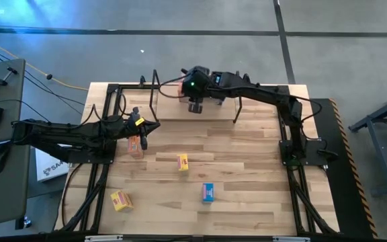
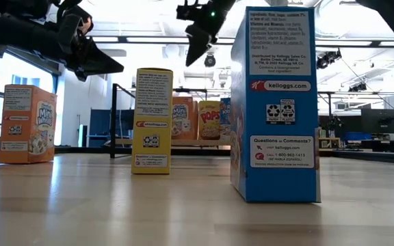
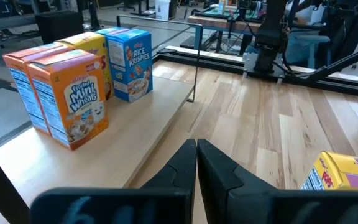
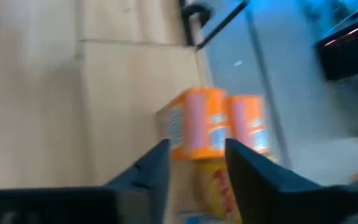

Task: Stack cereal on shelf
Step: Put the right orange cereal box aligned with the other orange cereal box on the shelf

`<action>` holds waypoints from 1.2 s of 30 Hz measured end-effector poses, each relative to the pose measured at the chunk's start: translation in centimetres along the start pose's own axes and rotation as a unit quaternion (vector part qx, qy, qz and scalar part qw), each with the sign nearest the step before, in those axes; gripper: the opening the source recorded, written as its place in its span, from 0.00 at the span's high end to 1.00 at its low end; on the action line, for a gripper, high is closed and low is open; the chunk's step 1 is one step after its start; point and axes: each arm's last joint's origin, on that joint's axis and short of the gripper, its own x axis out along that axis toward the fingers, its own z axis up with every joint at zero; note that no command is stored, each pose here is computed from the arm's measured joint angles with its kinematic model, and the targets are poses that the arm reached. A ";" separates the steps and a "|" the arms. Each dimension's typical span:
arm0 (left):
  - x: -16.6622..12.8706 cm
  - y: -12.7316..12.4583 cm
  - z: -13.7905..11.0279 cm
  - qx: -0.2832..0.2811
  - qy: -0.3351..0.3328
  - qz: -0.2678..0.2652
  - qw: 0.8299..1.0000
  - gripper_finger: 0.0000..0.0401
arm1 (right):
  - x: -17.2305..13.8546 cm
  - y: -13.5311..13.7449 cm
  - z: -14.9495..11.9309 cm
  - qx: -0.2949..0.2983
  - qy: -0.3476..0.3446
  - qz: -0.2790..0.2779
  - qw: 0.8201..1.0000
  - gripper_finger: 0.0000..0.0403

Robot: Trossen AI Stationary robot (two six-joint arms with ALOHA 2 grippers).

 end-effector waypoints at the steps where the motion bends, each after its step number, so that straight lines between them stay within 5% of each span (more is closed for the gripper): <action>1: 0.0 0.0 0.0 0.000 0.000 0.000 1.000 0.98 | 0.1 0.5 -0.1 0.009 0.005 0.014 1.000 0.77; 6: 0.0 0.0 0.0 0.000 0.002 -0.003 1.000 0.98 | 2.2 3.5 -1.1 0.039 0.011 0.082 0.996 0.98; 11: 0.0 0.0 0.0 0.000 0.002 -0.008 1.000 0.98 | 6.5 5.6 -2.9 0.055 -0.018 0.014 0.998 0.94; 18: 0.0 0.0 -0.1 -0.002 0.003 -0.008 1.000 0.98 | 10.0 3.8 -5.6 0.102 -0.038 -0.048 0.993 0.99; 36: 0.0 0.0 0.0 0.000 0.002 -0.007 1.000 0.98 | 10.3 2.5 -6.0 0.124 -0.037 -0.062 0.990 1.00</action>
